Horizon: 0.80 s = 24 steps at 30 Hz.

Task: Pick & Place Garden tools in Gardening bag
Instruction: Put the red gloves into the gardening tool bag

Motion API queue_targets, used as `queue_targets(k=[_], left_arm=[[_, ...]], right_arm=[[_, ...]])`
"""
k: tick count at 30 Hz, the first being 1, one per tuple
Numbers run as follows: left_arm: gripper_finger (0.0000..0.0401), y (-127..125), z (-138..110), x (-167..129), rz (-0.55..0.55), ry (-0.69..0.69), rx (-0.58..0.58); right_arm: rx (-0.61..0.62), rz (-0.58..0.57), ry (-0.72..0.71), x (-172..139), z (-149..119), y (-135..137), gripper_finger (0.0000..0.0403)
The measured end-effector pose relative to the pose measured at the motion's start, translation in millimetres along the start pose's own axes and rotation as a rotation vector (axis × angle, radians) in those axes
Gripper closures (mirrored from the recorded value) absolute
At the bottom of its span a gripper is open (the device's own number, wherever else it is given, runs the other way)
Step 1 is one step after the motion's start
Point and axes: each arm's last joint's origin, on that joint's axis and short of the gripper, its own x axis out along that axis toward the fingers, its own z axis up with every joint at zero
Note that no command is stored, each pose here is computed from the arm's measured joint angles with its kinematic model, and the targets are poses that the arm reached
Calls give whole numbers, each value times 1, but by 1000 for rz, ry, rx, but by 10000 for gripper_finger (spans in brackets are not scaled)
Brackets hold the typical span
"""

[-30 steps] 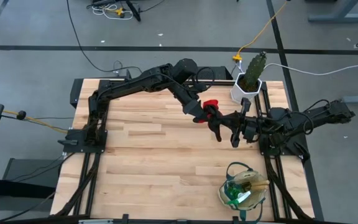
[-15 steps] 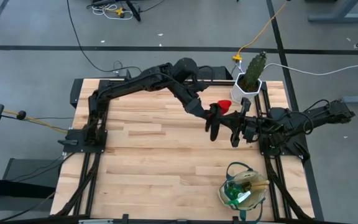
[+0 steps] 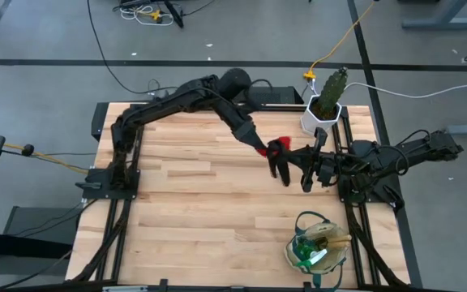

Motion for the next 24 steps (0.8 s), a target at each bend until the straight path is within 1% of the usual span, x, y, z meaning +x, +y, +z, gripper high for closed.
queue_targets(k=[2,4,9,12,20,24], left_arm=[[145,-3,-1,-11,35,-17,-1],[147,-7,0,-22,55,-52,28],[153,-18,0,-46,75,-110,52],[153,-29,-2,-57,103,-156,79],[153,-51,-8,-73,165,-237,122],[153,-57,-11,-74,184,-254,142]], right_arm=[[0,1,0,0,0,0,383],[0,1,0,0,0,0,383],[2,6,5,0,-1,1,383],[29,12,10,0,-1,1,383],[181,38,11,0,-2,3,383],[322,44,11,0,-2,3,383]])
